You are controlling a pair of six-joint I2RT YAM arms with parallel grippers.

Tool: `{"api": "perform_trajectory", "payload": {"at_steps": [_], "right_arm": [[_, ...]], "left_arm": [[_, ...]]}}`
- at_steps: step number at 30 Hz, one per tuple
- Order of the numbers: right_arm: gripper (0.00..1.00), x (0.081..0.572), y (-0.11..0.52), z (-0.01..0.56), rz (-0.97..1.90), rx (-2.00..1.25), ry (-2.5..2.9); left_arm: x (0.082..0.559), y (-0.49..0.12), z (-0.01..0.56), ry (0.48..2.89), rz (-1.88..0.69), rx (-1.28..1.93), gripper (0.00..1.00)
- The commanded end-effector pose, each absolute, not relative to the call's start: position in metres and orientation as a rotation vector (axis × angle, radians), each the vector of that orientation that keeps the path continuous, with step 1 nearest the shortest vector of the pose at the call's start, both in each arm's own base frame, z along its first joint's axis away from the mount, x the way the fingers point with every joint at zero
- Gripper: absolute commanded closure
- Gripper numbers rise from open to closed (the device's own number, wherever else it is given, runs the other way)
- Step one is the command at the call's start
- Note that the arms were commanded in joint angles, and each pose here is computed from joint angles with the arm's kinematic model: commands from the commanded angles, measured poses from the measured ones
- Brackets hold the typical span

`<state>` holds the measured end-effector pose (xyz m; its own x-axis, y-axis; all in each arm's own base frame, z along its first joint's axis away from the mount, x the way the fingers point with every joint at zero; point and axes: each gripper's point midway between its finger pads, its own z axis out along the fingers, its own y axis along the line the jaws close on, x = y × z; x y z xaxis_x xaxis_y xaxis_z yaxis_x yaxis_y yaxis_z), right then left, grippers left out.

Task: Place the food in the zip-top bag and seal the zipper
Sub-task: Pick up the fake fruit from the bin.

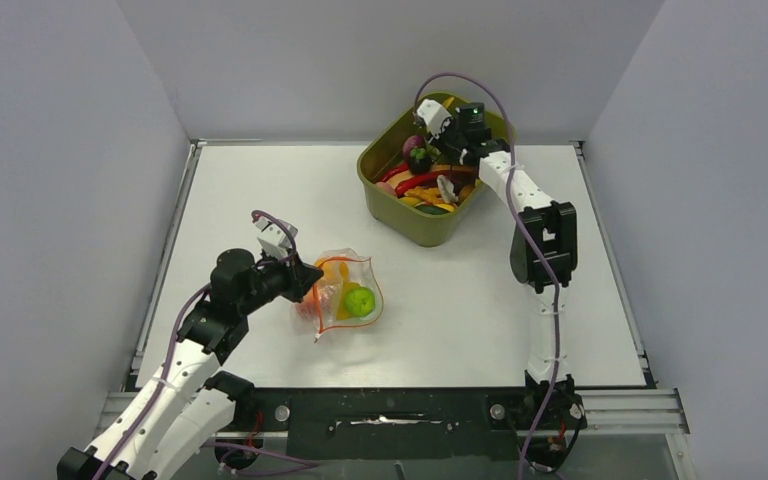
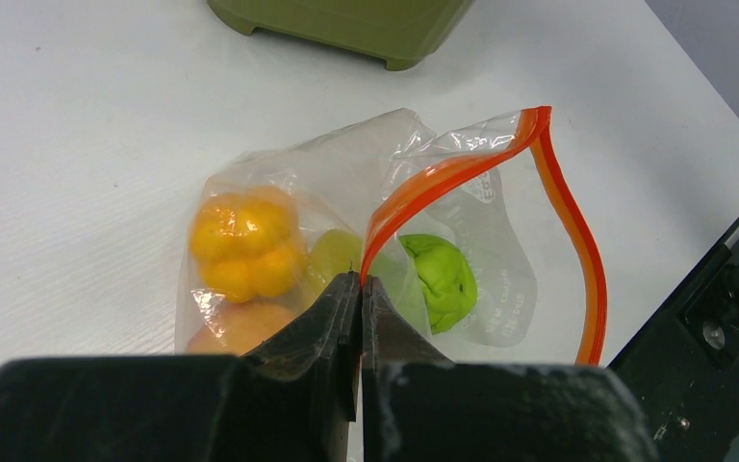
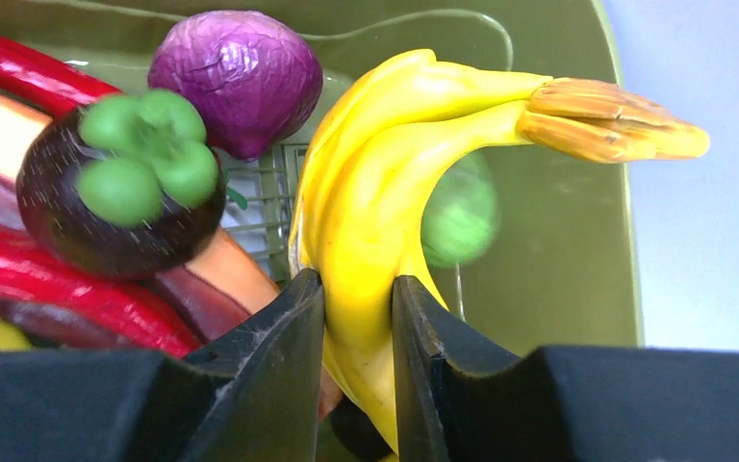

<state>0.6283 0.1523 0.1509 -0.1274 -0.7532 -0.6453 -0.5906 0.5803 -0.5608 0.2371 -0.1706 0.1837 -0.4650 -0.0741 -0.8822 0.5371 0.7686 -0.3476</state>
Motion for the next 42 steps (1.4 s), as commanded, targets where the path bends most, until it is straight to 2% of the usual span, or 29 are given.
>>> {"api": "perform_trajectory", "payload": {"at_steps": [1, 12, 21, 28, 42], "right_arm": [[1.0, 0.613, 0.163, 0.22, -0.219, -1.049, 1.694], [1.0, 0.57, 0.184, 0.272, -0.018, -0.914, 1.63], [1.0, 0.513, 0.197, 0.327, 0.227, -0.771, 1.514], [1.0, 0.447, 0.211, 0.376, 0.463, -0.665, 1.366], [1.0, 0.302, 0.275, 0.39, 0.901, -0.901, 1.086]], "left_arm": [[0.241, -0.174, 0.205, 1.846, -0.746, 0.388, 1.0], [0.236, -0.177, 0.211, 1.823, -0.79, 0.378, 1.0], [0.238, -0.181, 0.232, 1.791, -0.859, 0.291, 1.0], [0.243, -0.183, 0.257, 1.761, -0.883, 0.249, 1.0], [0.243, -0.188, 0.265, 1.759, -0.93, 0.229, 1.0]]}}
